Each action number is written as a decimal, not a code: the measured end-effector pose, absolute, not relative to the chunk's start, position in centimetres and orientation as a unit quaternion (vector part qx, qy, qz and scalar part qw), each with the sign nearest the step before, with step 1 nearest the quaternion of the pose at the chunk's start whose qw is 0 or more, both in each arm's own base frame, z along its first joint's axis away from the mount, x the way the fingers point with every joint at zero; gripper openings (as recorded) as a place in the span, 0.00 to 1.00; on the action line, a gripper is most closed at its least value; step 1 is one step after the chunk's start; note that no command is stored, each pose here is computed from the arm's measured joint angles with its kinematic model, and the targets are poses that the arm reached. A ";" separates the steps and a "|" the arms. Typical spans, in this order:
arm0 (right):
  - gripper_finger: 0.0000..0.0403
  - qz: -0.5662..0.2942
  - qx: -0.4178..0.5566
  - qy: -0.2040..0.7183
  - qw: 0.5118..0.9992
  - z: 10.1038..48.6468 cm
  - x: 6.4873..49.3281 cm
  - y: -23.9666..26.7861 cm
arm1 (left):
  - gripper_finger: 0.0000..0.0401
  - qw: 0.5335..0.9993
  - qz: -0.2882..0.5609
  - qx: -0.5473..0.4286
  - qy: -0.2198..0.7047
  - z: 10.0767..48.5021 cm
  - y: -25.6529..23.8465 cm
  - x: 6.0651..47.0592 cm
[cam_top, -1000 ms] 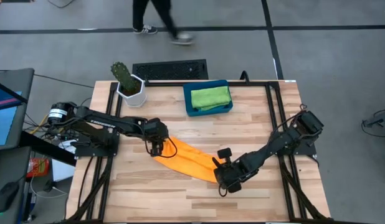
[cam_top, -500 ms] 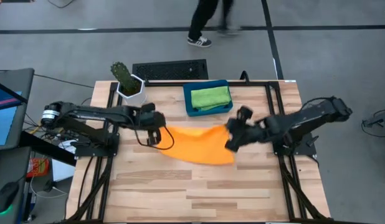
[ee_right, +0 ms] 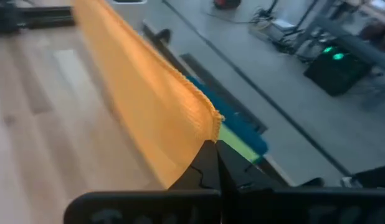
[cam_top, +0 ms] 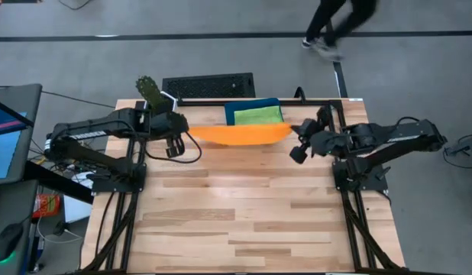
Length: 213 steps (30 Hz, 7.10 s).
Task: Fold microfiber towels
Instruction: Fold the orange microfiber cloth
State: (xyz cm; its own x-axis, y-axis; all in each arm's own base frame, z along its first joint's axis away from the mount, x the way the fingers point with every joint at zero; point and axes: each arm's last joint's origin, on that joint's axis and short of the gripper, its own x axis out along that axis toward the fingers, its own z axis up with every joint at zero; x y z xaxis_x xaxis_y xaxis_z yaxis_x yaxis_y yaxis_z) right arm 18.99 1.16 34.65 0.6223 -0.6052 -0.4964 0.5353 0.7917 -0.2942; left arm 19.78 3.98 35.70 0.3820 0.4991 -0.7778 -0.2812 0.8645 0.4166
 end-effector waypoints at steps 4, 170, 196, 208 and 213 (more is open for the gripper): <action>0.01 -0.287 -0.048 0.316 0.903 32.8 20.1 3.1 | 0.00 0.828 0.191 0.074 0.522 34.9 3.0 19.7; 0.01 -0.231 0.159 0.575 0.769 17.4 26.5 3.8 | 0.34 0.890 0.196 -0.089 0.402 26.6 1.6 17.5; 0.32 -0.236 0.124 0.622 0.736 17.1 25.3 4.0 | 0.34 0.898 0.068 -0.051 0.431 22.6 3.1 21.6; 0.46 -0.198 0.127 0.588 0.774 17.3 25.9 6.2 | 0.34 0.863 -0.003 -0.054 0.501 18.3 6.2 19.0; 0.44 -0.196 0.127 0.588 0.775 17.3 25.9 6.3 | 0.34 0.874 0.019 -0.105 0.475 16.5 6.9 18.3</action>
